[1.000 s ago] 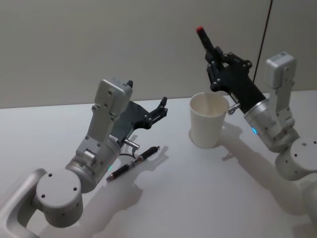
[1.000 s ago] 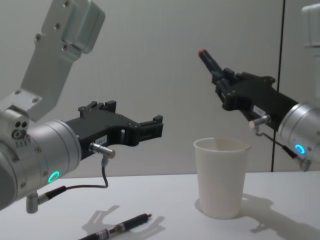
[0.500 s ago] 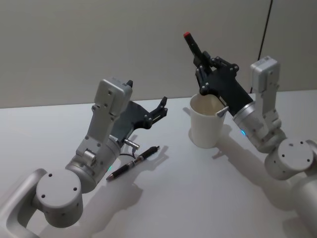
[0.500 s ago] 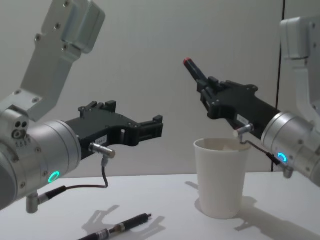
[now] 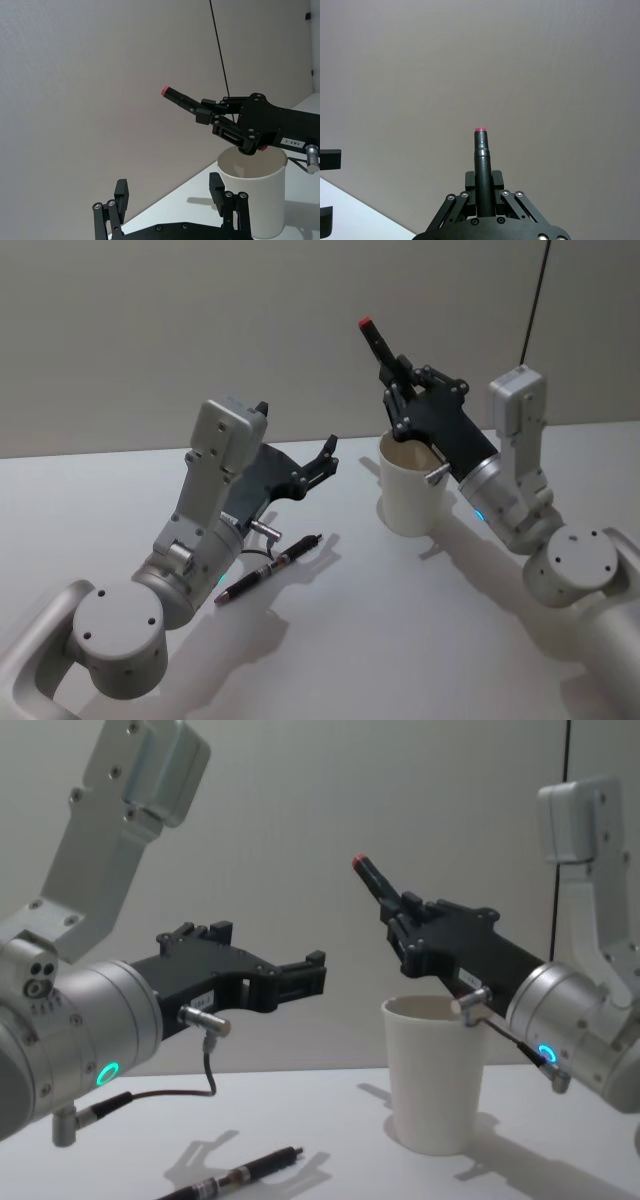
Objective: Place the pen into the pen holder.
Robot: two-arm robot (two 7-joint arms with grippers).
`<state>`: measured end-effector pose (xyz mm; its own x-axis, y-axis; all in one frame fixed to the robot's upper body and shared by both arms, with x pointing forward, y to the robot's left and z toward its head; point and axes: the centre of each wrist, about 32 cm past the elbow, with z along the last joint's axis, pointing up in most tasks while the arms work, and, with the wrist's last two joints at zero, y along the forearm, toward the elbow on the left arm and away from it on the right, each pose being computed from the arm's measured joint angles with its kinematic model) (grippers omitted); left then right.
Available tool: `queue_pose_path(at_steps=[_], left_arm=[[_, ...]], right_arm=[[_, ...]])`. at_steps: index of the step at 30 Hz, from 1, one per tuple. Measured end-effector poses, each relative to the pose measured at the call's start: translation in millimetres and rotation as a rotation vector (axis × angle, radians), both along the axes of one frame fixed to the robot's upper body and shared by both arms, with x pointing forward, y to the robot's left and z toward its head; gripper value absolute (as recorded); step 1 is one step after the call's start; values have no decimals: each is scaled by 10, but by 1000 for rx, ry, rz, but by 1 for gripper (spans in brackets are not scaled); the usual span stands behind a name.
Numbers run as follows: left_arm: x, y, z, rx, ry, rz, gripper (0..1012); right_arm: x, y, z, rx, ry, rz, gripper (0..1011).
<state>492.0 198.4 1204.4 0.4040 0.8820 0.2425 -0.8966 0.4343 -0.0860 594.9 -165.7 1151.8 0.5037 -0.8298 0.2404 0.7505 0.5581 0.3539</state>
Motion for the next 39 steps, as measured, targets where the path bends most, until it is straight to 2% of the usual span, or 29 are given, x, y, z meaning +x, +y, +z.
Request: queue_pose_path(at_steps=[8, 21, 26, 32, 33, 37, 39], left_arm=[[0, 0, 0, 0, 0, 0, 1001], [0, 0, 0, 0, 0, 0, 1001], [0, 0, 0, 0, 0, 0, 1001], [0, 0, 0, 0, 0, 0, 1001], [0, 0, 0, 0, 0, 0, 1001], [0, 0, 0, 0, 0, 0, 1001], [0, 0, 0, 0, 0, 0, 1001]], right_arm=[[6, 17, -29, -2, 2, 3, 193], [10, 31, -50, -4, 3, 4, 547], [10, 32, -56, -5, 4, 4, 734], [10, 33, -55, -5, 3, 5, 875], [10, 30, -47, -1, 3, 5, 933], [0, 23, -29, 8, 2, 6, 1001], [-21, 7, 8, 23, 1, 6, 1001]])
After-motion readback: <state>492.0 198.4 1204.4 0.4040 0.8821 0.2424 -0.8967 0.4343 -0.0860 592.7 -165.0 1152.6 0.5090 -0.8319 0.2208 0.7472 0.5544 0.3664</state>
